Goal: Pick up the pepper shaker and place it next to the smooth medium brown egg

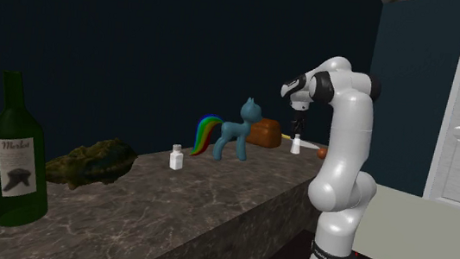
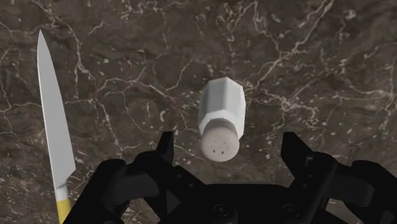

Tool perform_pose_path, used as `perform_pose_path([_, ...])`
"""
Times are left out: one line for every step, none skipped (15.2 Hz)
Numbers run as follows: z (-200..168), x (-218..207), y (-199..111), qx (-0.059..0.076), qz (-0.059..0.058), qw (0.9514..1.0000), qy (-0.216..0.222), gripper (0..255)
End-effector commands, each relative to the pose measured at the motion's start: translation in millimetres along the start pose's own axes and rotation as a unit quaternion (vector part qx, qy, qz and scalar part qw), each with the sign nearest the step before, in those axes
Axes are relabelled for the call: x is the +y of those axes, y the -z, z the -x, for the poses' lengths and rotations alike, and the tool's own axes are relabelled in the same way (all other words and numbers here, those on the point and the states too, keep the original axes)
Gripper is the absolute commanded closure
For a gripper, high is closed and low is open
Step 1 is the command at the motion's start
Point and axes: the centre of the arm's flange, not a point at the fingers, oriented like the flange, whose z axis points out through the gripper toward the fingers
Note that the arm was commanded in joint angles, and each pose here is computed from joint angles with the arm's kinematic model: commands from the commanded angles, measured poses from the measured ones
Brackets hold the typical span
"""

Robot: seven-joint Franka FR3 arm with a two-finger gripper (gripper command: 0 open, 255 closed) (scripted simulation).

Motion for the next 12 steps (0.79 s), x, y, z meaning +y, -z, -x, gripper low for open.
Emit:
perform_pose_path([0.0,0.0,0.0,0.000,0.000,1.0000,0.000,0])
perform_pose_path([0.0,0.0,0.0,0.000,0.000,1.0000,0.000,0])
perform_pose_path([0.0,0.0,13.2,0.000,0.000,1.0000,0.000,0])
perform_pose_path([0.0,0.0,26.4,0.000,0.000,1.0000,0.000,0])
perform_pose_path([0.0,0.0,39.6,0.000,0.000,1.0000,0.000,0])
perform_pose_path([0.0,0.0,50.0,0.000,0.000,1.0000,0.000,0])
perform_pose_path([0.0,0.0,50.0,0.000,0.000,1.0000,0.000,0])
perform_pose_path([0.0,0.0,50.0,0.000,0.000,1.0000,0.000,0])
perform_pose_path([0.0,0.0,50.0,0.000,0.000,1.0000,0.000,0])
perform_pose_path([0.0,0.0,50.0,0.000,0.000,1.0000,0.000,0])
perform_pose_path([0.0,0.0,50.0,0.000,0.000,1.0000,0.000,0])
perform_pose_path([0.0,0.0,50.0,0.000,0.000,1.0000,0.000,0])
